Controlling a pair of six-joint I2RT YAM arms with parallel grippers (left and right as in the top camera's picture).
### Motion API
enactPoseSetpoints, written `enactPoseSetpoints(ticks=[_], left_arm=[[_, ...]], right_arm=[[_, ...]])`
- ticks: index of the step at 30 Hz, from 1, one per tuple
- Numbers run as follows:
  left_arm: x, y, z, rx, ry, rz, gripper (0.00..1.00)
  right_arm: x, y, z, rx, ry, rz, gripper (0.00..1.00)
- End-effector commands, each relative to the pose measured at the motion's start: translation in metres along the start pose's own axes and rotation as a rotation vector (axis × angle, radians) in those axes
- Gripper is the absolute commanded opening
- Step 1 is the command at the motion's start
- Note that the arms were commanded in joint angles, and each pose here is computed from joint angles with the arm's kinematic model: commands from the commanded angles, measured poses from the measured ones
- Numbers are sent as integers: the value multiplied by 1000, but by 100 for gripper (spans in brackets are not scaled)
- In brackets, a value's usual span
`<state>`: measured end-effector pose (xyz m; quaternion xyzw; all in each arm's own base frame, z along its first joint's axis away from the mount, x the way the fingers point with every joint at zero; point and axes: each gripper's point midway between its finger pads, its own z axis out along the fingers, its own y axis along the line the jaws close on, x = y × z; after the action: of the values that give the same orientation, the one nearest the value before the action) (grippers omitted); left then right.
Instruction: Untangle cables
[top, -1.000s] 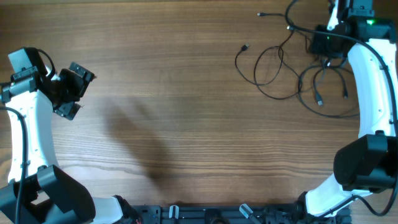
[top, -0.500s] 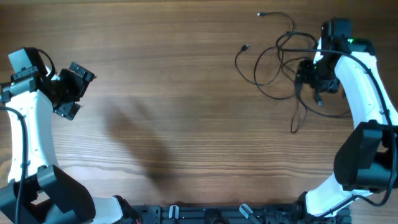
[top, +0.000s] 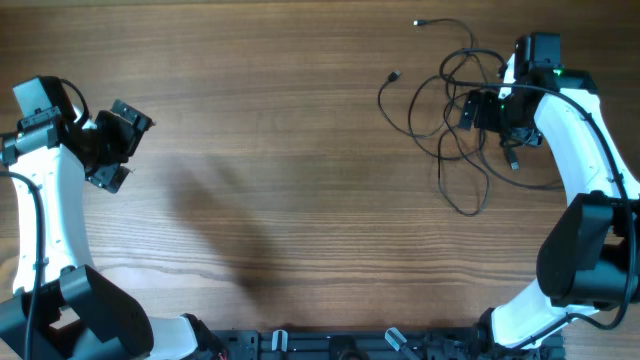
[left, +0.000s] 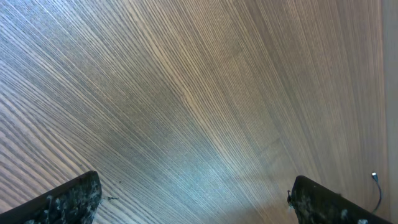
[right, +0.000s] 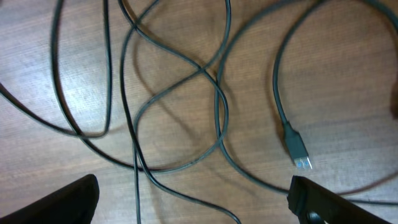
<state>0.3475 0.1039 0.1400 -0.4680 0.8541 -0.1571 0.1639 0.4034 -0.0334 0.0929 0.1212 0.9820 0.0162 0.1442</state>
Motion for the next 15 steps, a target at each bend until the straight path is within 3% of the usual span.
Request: enactPoseSetpoints(ticks=[1, 6, 11, 15], left_arm=[[-1, 2, 1, -9, -2, 1, 100], [-1, 2, 1, -9, -2, 1, 100], [0, 2, 1, -9, -1, 1, 100], [0, 2, 1, -9, -1, 1, 100]], right_arm=[[-12, 7, 2, -30, -52, 2, 100], [-41, 11, -2, -48, -167, -2, 100], [-43, 12, 1, -48, -172, -6, 100], [-54, 24, -52, -78, -295, -30, 100]])
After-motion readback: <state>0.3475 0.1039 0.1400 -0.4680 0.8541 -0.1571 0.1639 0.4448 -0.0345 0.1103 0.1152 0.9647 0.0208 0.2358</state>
